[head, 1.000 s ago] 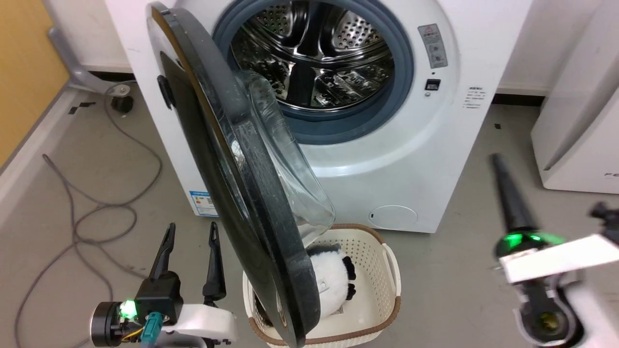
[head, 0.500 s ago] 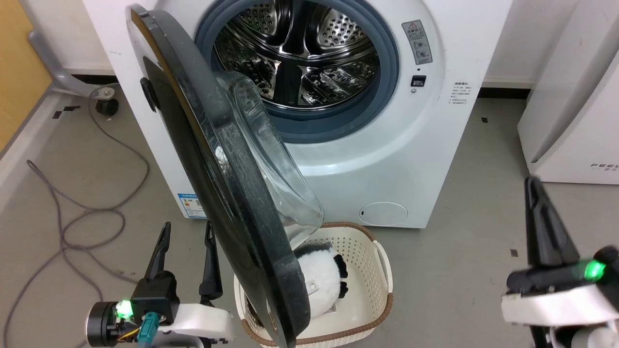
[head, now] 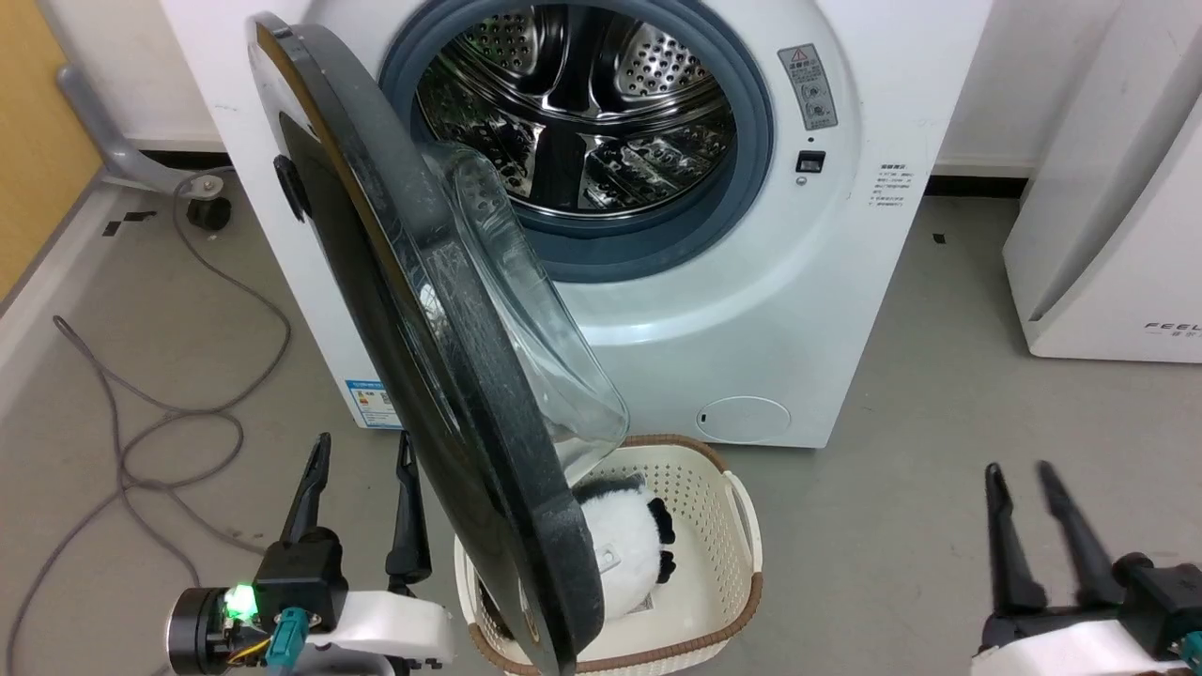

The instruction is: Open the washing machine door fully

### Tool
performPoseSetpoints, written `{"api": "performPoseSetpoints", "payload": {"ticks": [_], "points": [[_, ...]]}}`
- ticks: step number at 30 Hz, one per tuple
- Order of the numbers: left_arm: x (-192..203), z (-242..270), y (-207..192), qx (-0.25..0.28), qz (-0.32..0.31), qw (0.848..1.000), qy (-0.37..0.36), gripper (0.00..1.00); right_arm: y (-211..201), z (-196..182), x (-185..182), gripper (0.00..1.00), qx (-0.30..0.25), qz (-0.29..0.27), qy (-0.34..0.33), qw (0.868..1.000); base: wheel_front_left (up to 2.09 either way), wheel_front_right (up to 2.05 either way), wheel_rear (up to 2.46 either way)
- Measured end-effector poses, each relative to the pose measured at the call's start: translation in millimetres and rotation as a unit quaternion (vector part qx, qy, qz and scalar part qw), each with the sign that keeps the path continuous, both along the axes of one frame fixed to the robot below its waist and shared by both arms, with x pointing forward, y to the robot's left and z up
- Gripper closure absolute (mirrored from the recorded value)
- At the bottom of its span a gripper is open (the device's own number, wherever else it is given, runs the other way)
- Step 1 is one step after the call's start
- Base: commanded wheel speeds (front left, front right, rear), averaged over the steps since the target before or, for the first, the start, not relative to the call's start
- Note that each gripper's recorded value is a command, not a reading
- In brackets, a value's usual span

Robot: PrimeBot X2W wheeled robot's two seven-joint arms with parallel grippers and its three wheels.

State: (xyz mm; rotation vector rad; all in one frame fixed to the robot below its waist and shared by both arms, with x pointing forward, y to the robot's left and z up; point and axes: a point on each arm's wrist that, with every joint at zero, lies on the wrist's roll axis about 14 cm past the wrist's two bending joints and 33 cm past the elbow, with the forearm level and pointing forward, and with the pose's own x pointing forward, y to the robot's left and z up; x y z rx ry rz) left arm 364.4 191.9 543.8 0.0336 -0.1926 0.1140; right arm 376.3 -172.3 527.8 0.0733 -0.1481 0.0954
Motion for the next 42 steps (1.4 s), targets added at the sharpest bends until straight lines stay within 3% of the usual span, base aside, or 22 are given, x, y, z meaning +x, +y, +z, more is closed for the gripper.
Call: {"api": "performPoseSetpoints", "payload": {"ticks": [10, 11, 12, 19, 28, 42], "points": [[-2.1, 2.4, 3.1, -0.001, 0.005, 1.0, -0.004, 0.0, 1.6, -11.0, -3.0, 0.0, -0.029, 0.002, 0.017, 0.999, 0.0, 0.0, 0.0], [-2.4, 4.2, 4.0, -0.002, 0.006, 1.0, -0.007, 0.31, 1.6, -11.1, -3.1, 0.0, -0.029, 0.002, 0.017, 0.999, 0.0, 0.0, 0.0], [-2.7, 6.9, 4.9, -0.003, 0.007, 1.0, -0.011, 1.0, 1.8, -11.2, -3.4, 0.0, -0.029, 0.003, 0.017, 0.999, 0.0, 0.0, 0.0], [-4.8, 32.6, 15.4, 0.001, 0.019, 0.999, -0.051, 1.0, 3.7, -13.3, -5.3, 0.0, -0.03, 0.006, 0.02, 0.999, 0.0, 0.0, 0.0], [-7.1, 114.6, 12.2, 0.002, 0.003, 0.984, -0.177, 1.0, 6.1, -13.6, -5.1, 0.0, -0.034, 0.009, 0.02, 0.999, 0.0, 0.0, 0.0], [-24.2, 168.6, -72.0, 0.004, -0.144, 0.954, -0.263, 1.0, 6.5, -6.0, -5.9, 0.0, -0.034, 0.009, 0.008, 0.999, 0.0, 0.0, 0.0]]}}
